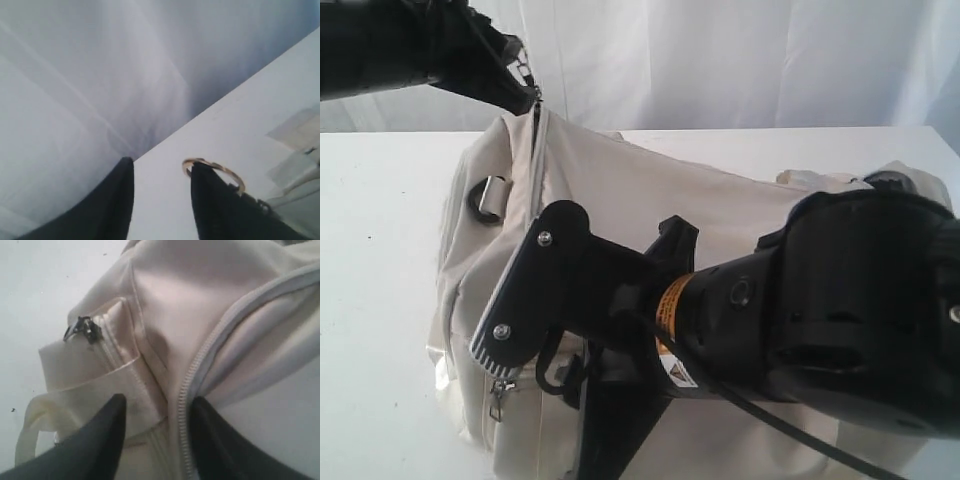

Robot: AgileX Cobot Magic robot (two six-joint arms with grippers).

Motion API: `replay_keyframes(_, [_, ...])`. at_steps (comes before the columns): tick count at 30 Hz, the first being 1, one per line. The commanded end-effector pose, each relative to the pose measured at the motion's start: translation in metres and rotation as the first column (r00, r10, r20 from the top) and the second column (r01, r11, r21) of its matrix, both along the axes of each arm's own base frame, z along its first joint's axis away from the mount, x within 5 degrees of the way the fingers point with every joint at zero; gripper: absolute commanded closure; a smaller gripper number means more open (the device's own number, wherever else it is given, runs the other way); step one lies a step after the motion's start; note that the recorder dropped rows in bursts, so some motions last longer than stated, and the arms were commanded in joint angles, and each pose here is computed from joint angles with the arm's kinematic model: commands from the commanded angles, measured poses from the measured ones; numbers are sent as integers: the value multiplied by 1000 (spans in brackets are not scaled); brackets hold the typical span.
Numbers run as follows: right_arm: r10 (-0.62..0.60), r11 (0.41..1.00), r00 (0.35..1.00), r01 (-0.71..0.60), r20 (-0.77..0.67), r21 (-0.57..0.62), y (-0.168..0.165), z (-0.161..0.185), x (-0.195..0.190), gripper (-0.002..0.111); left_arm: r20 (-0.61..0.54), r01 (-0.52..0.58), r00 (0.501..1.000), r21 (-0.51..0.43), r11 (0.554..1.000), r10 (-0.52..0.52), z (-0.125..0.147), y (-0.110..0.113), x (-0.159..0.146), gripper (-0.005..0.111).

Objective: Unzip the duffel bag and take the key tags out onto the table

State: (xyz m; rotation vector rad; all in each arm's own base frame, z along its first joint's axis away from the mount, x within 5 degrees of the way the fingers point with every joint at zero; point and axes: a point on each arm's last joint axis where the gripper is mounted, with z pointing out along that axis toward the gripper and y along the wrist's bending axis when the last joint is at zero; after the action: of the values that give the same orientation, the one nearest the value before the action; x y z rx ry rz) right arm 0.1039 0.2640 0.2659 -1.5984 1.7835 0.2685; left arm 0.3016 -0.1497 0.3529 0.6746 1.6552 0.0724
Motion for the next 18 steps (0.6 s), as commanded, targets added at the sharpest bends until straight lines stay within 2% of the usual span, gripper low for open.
replay_keyframes(1, [-24,999,999,26,-46,37,2,3,-4,55,14,-218,976,111,970,218,15,28,-6,51])
replay_keyframes(4, [-29,998,998,31,-51,56,2,4,-4,55,3,-250,968,111,962,252,14,31,-6,30])
replay_keyframes(7, [-37,997,998,40,-59,59,2,4,-4,55,2,-260,965,114,959,262,14,32,-6,18])
replay_keyframes(14, [-53,996,996,58,-75,64,2,4,-4,55,1,-274,961,118,954,276,14,33,-6,16])
replay_keyframes(18, [-53,996,996,58,-73,66,2,4,-4,55,-27,-288,957,33,957,289,14,31,-7,18])
